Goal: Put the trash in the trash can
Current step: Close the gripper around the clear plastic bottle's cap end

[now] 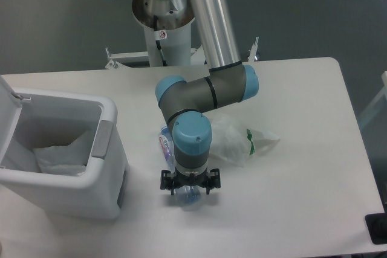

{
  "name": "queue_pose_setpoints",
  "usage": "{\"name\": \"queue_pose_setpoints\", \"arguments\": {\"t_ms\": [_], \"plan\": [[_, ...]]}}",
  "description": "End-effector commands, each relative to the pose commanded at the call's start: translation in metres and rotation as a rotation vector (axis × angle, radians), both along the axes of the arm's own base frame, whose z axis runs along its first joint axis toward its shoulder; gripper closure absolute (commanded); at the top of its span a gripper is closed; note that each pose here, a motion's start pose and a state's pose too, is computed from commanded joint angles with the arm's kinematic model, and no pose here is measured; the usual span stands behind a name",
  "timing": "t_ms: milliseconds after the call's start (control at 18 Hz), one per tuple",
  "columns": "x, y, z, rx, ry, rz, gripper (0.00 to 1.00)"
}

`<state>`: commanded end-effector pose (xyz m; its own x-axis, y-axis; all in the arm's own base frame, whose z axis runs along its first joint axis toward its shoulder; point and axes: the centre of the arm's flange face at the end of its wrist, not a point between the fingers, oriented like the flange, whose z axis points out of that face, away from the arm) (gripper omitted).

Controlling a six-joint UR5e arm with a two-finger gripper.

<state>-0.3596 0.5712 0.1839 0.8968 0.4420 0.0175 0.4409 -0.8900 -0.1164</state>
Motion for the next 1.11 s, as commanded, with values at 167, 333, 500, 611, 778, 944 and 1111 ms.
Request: {"name": "queue_pose_setpoints", "arguments": {"t_ms": [167, 333, 500, 611, 778, 944, 1111], "plan": [[-0.001, 0.000, 0.002, -0.002, 0.008, 0.005, 0.12], [-0.002, 0.000, 0.001, -0.009, 0.013, 0.011, 0.22], [-0.002, -0.001, -0.001, -0.014, 0.010, 0.028, 0.29], [0.000, 0.000, 0.000, -0.014, 0.010, 0.025, 0.33], [0.000, 0.000, 0.002, -0.011, 0.011, 0.025, 0.33], [-0.001, 0.000, 0.006, -0.003, 0.012, 0.024, 0.33], [-0.004, 0.003, 0.011, 0.005, 0.022, 0.022, 0.33]]}}
